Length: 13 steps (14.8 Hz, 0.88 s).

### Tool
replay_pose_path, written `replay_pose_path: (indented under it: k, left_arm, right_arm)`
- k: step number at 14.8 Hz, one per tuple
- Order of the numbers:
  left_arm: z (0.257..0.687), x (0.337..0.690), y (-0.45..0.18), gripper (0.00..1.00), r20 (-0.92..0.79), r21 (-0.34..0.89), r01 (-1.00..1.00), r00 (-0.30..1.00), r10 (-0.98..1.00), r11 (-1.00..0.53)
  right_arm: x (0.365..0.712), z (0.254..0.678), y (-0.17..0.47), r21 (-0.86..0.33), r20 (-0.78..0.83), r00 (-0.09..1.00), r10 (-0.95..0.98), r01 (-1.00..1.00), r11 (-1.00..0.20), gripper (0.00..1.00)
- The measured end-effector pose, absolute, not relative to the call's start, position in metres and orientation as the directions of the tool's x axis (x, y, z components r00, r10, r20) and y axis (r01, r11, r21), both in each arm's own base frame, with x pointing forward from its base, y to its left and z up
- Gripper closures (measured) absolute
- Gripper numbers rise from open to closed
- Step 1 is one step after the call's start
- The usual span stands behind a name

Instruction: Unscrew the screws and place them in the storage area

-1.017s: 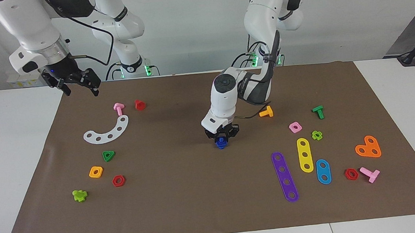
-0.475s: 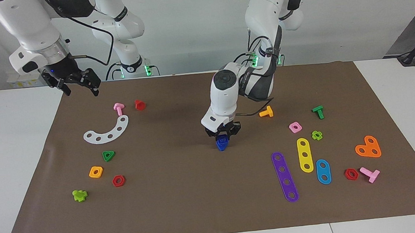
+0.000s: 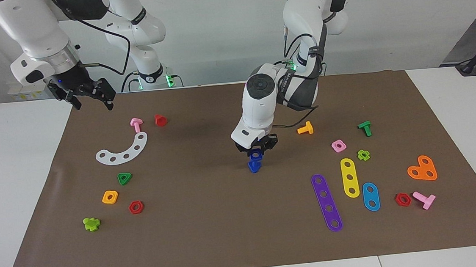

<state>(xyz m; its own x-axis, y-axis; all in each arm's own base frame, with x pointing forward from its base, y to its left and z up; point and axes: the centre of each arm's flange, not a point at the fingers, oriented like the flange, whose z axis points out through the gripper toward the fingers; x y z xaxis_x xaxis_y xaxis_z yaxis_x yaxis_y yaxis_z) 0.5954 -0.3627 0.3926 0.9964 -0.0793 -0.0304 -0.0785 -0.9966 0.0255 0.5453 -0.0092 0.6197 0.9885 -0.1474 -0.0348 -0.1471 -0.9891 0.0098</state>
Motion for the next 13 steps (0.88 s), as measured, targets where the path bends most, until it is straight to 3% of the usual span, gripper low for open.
replay_pose_path:
  k: [5,13]
  left_arm:
    - [0.380,0.641,-0.242,0.52,-0.072,0.040,-0.165,0.983,-0.167,-0.986]
    - [0.320,0.609,-0.183,0.52,-0.073,0.050,-0.295,0.952,-0.298,-0.954]
  right_arm:
    - [0.545,0.620,-0.010,0.010,-0.035,0.988,-0.148,-0.147,-0.989,0.00]
    - [0.553,0.611,0.018,0.002,0.011,0.997,-0.079,-0.079,-0.997,0.00]
